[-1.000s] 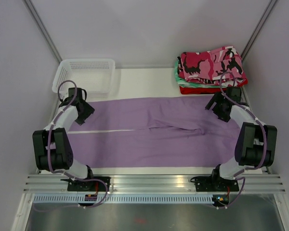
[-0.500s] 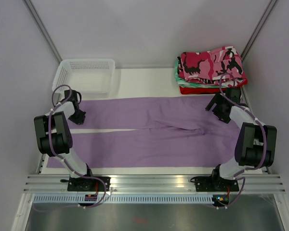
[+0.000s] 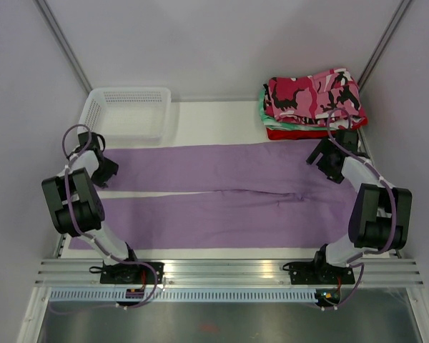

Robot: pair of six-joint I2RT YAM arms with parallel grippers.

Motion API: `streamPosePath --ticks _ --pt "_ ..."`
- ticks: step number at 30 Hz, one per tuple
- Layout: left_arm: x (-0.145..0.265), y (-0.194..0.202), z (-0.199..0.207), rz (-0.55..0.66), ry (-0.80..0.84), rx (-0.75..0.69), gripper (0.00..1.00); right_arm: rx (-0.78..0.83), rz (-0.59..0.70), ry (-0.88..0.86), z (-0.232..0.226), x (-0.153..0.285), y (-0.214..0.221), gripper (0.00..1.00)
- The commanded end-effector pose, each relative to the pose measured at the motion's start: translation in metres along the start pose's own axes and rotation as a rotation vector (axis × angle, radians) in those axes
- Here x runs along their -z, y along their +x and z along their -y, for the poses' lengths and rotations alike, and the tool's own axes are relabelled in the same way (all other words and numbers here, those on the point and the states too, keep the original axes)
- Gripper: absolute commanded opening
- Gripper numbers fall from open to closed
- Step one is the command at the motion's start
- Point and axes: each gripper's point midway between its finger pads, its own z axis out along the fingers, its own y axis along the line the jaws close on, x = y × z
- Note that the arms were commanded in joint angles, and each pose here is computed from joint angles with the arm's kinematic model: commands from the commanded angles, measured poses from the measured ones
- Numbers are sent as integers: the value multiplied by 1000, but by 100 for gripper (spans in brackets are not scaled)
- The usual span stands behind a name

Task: Fold and stack the trousers
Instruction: Flatten the trousers out, then fold the trousers

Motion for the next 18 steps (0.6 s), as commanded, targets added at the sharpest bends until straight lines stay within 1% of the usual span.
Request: streamPosePath --ticks 1,2,3,5,6,8,9,10,11,12,13,14,15,16,17,18 --pt "68 -36 27 123 207 -72 80 3 124 -27 -15 37 -42 98" --pt "81 -39 29 138 235 -82 95 4 157 -9 -12 45 -51 98" --pt "106 -43 27 170 272 -85 97 5 186 -14 -15 53 -61 98" --pt "127 -37 26 170 327 -88 99 -13 227 -18 -14 71 -70 98" --pt "147 -34 20 188 353 -77 99 -41 229 -42 -18 76 -71 98" --pt "154 -15 6 165 354 -64 100 -73 252 -77 -20 89 -74 98" --pt "158 -9 -2 155 344 -16 100 -102 243 -84 -19 90 -68 98" --pt "161 9 -21 140 309 10 100 -120 266 -106 -21 98 -69 98" --pt "161 18 -31 124 286 66 100 -139 253 -107 -17 95 -59 98" --pt "161 27 -43 117 256 98 100 -159 272 -133 -19 101 -58 98" --pt "160 44 -66 112 198 125 100 -165 281 -151 -21 102 -57 98" --pt "159 52 -78 110 163 195 100 -168 273 -144 -16 98 -49 98" --pt "153 59 -98 129 83 236 100 -169 277 -164 -18 101 -47 98" --pt "160 71 -119 127 29 271 99 -159 265 -189 -23 100 -44 98" --pt "162 75 -128 140 -3 351 99 -145 254 -195 -27 99 -44 98" --pt "162 75 -143 177 -62 405 99 -124 210 -179 -29 89 -37 98"
